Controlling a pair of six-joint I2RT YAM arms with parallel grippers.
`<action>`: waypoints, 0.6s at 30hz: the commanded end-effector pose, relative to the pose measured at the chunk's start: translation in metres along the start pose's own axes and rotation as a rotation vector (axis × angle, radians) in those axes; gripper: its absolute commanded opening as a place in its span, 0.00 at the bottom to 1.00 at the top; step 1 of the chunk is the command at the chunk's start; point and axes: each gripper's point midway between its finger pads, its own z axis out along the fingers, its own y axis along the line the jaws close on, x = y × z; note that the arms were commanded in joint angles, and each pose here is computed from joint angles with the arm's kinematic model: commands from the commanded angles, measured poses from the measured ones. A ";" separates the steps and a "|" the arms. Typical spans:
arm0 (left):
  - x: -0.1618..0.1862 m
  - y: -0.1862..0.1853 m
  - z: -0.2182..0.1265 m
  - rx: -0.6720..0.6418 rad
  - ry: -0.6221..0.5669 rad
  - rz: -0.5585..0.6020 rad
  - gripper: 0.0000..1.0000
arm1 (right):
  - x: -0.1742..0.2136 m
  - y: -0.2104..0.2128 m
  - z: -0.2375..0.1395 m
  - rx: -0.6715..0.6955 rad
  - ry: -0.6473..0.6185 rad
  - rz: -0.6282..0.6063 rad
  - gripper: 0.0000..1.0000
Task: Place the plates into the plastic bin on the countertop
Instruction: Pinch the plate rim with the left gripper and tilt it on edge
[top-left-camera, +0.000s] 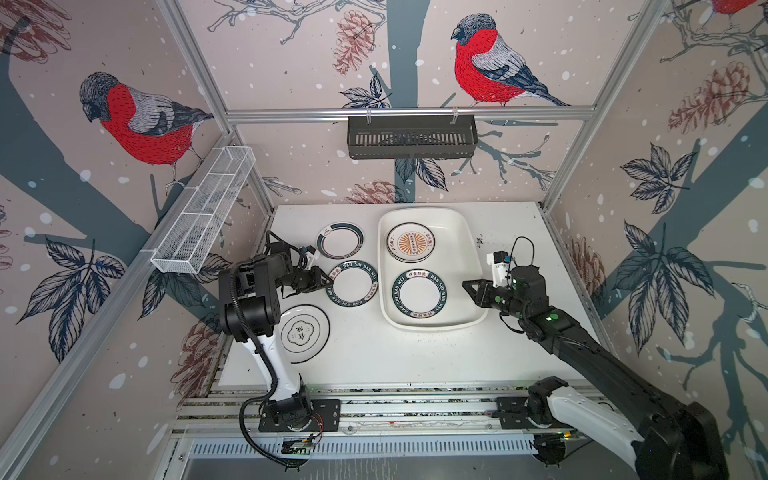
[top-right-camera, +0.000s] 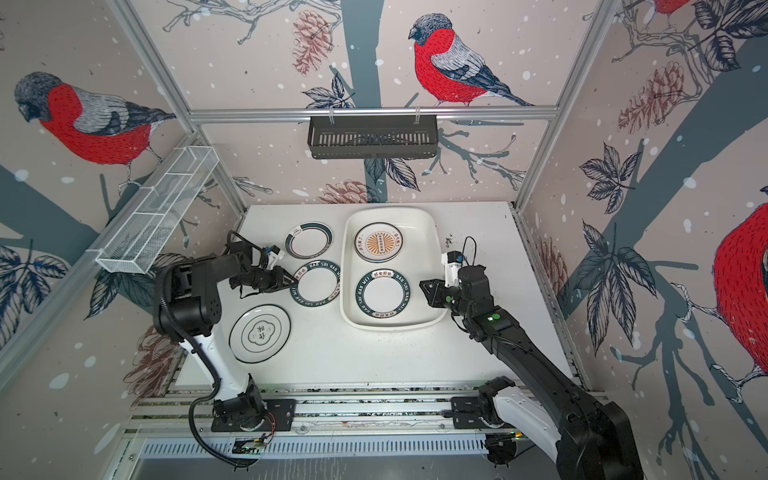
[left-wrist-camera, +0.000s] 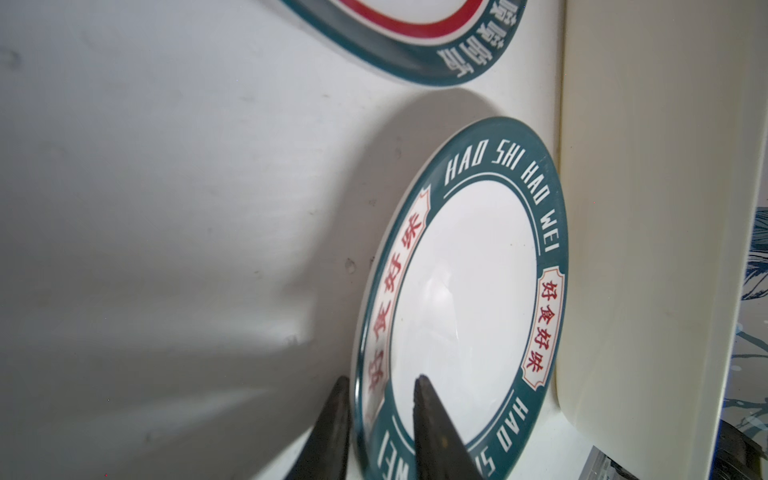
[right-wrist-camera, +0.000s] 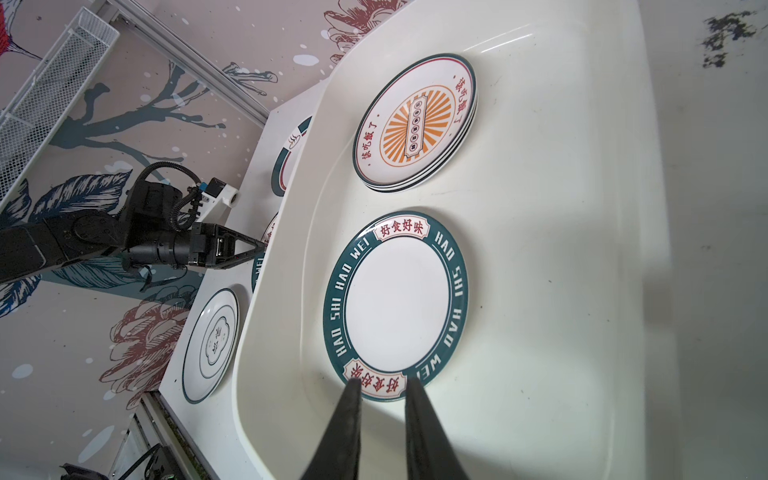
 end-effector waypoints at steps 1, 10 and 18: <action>-0.001 -0.006 0.001 0.043 0.003 0.027 0.27 | -0.006 0.005 0.001 -0.024 -0.023 -0.003 0.21; 0.001 -0.008 0.002 0.067 0.015 0.030 0.13 | -0.004 0.004 0.003 -0.028 -0.018 0.006 0.21; -0.003 -0.013 0.001 0.093 0.003 0.020 0.07 | -0.003 0.003 0.003 -0.027 -0.017 0.004 0.21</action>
